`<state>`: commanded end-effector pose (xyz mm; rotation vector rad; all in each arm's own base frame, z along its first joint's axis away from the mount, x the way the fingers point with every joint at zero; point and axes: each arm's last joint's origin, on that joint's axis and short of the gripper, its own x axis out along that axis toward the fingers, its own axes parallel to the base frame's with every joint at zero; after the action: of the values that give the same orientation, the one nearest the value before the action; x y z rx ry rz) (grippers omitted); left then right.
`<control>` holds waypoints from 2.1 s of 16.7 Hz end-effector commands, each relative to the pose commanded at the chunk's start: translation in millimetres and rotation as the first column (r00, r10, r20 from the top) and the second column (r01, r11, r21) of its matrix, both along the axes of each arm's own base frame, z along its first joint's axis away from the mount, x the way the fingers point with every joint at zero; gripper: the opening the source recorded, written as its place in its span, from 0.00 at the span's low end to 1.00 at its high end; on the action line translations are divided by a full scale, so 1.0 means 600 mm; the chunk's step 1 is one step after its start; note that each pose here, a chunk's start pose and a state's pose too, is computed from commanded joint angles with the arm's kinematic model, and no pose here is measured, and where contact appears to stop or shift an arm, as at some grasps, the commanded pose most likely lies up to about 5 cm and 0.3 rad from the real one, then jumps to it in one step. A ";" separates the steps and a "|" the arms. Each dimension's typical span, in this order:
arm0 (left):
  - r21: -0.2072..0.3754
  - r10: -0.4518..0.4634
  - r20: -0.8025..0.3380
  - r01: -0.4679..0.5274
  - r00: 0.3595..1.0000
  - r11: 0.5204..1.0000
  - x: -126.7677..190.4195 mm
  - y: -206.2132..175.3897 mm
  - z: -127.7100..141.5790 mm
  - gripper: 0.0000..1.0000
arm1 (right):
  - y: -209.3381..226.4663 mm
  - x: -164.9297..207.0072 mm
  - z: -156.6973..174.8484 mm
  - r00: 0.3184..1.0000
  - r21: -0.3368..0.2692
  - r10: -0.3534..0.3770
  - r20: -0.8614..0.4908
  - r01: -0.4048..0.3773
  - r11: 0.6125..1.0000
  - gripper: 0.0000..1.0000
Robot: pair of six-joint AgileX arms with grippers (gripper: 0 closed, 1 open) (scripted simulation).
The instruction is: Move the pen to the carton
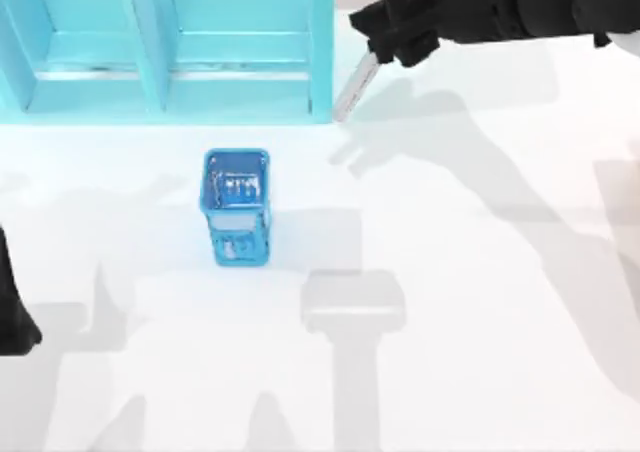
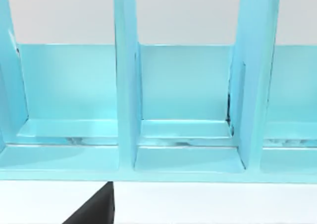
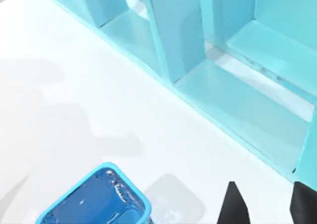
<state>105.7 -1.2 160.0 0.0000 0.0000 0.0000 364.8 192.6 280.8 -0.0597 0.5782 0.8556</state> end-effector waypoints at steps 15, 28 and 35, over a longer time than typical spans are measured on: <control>0.000 0.000 0.000 0.000 1.000 1.000 0.000 0.000 0.000 1.00 | -0.509 -0.191 0.061 0.865 -0.333 -0.499 -0.056 0.455 0.826 0.00; 0.000 0.000 0.000 0.000 1.000 1.000 0.000 0.000 0.000 1.00 | -0.522 -0.211 0.007 0.849 -0.359 -0.525 -0.059 0.473 0.805 0.00; 0.000 0.000 0.000 0.000 1.000 1.000 0.000 0.000 0.000 1.00 | -0.516 -0.200 -0.041 0.847 -0.357 -0.526 -0.072 0.470 0.807 0.00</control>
<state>105.7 -1.2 160.0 0.0000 0.0000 0.0000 244.8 -117.1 256.2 -0.1312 0.8476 0.2383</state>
